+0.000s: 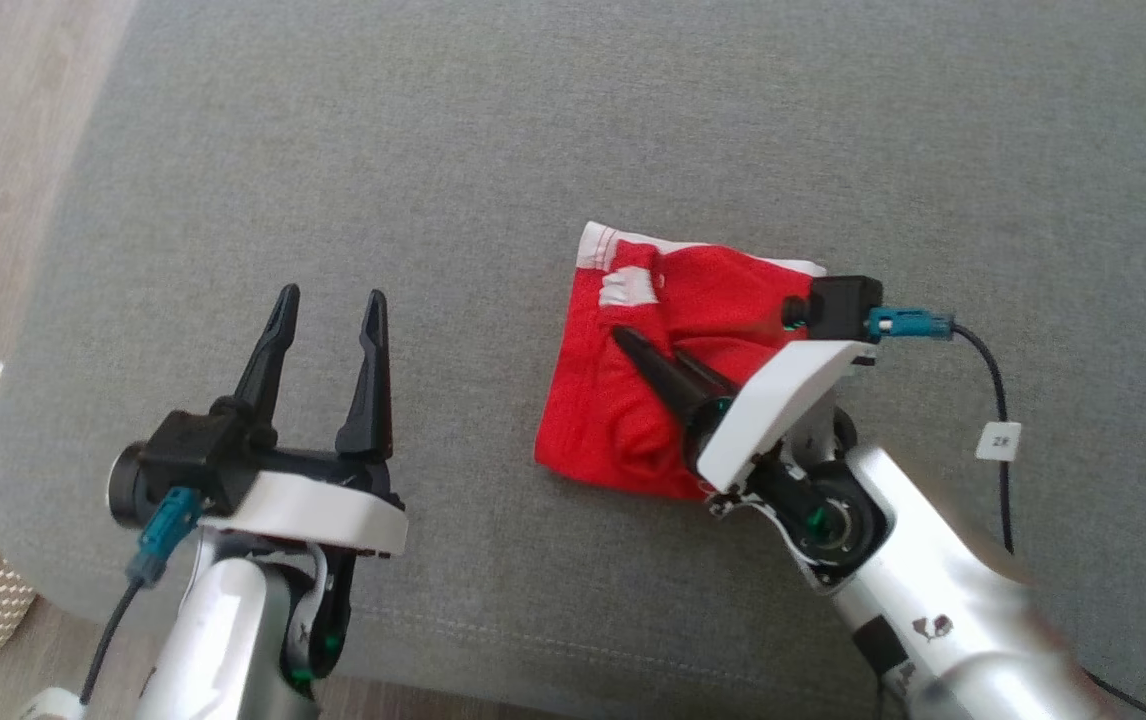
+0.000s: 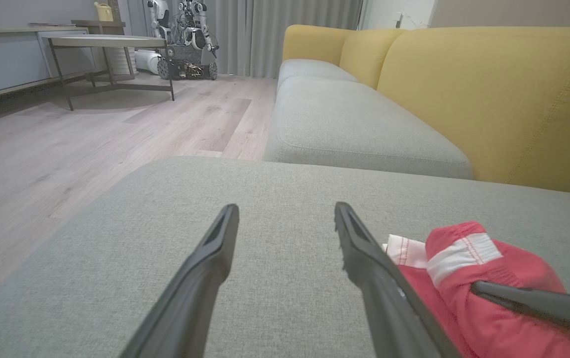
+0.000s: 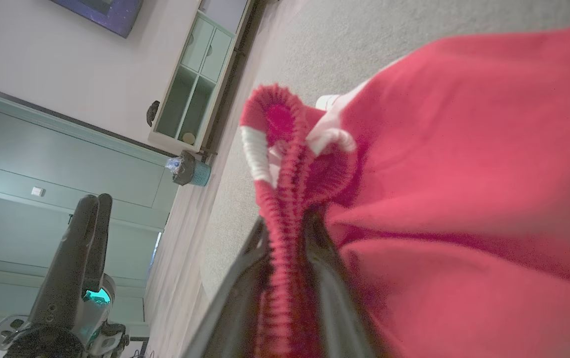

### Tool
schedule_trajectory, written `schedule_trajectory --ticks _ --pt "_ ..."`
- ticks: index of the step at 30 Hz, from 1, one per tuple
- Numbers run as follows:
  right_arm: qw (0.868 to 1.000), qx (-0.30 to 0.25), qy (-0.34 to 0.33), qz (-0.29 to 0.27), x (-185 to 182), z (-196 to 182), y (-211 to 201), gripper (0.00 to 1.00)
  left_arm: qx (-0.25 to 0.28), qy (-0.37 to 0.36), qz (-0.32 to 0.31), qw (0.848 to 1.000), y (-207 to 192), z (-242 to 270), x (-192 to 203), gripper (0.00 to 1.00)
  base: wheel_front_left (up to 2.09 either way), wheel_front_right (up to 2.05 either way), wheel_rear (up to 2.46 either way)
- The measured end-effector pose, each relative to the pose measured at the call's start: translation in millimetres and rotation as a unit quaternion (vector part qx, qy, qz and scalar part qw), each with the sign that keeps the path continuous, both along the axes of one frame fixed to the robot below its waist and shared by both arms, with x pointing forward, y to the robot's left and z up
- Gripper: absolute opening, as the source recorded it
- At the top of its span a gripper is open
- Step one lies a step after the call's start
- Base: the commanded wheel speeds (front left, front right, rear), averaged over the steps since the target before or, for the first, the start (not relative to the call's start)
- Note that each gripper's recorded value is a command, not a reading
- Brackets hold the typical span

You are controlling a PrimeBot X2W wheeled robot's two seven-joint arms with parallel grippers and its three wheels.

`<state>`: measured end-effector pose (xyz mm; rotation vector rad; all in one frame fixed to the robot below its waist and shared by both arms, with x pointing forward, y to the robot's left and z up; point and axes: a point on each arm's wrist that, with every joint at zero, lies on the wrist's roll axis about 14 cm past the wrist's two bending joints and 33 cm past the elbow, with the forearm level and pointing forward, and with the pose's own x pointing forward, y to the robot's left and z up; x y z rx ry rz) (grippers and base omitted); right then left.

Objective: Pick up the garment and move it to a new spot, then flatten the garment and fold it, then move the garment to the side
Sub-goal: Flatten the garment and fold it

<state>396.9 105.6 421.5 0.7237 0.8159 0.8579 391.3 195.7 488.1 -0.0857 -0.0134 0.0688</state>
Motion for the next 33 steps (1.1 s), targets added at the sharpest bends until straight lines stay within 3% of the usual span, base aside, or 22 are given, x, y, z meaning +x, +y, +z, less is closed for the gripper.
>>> schedule_trajectory --ticks 5,9,14,19,27,33 --pt "0.998 0.014 -0.051 -0.024 10.2 17.8 2.3 1.00 0.000 -0.002 -0.011 1.000 -6.3 0.5 3.3 1.00 0.00 0.00 0.00" --pt "0.988 0.027 -0.139 -0.063 29.9 49.4 -8.8 1.00 0.004 -0.007 -0.023 1.000 -13.6 3.0 6.6 1.00 0.00 0.00 0.00" --pt "0.960 0.004 -0.246 -0.138 60.4 73.3 -59.2 1.00 0.002 -0.016 -0.031 0.999 -18.4 8.0 11.2 1.00 0.00 0.00 0.00" --pt "0.931 -0.026 -0.293 -0.218 79.7 87.3 -121.5 1.00 0.001 -0.026 -0.047 0.999 -28.9 13.2 15.0 1.00 0.00 0.00 0.00" --pt "0.899 -0.116 -0.297 -0.300 47.0 56.1 -209.3 1.00 0.001 -0.027 -0.064 0.998 -38.4 14.2 13.7 1.00 0.00 0.00 0.00" --pt "0.865 -0.161 -0.352 -0.320 31.5 77.7 -235.9 1.00 0.005 -0.020 -0.063 0.998 -37.1 9.4 10.1 1.00 0.00 0.00 0.00"
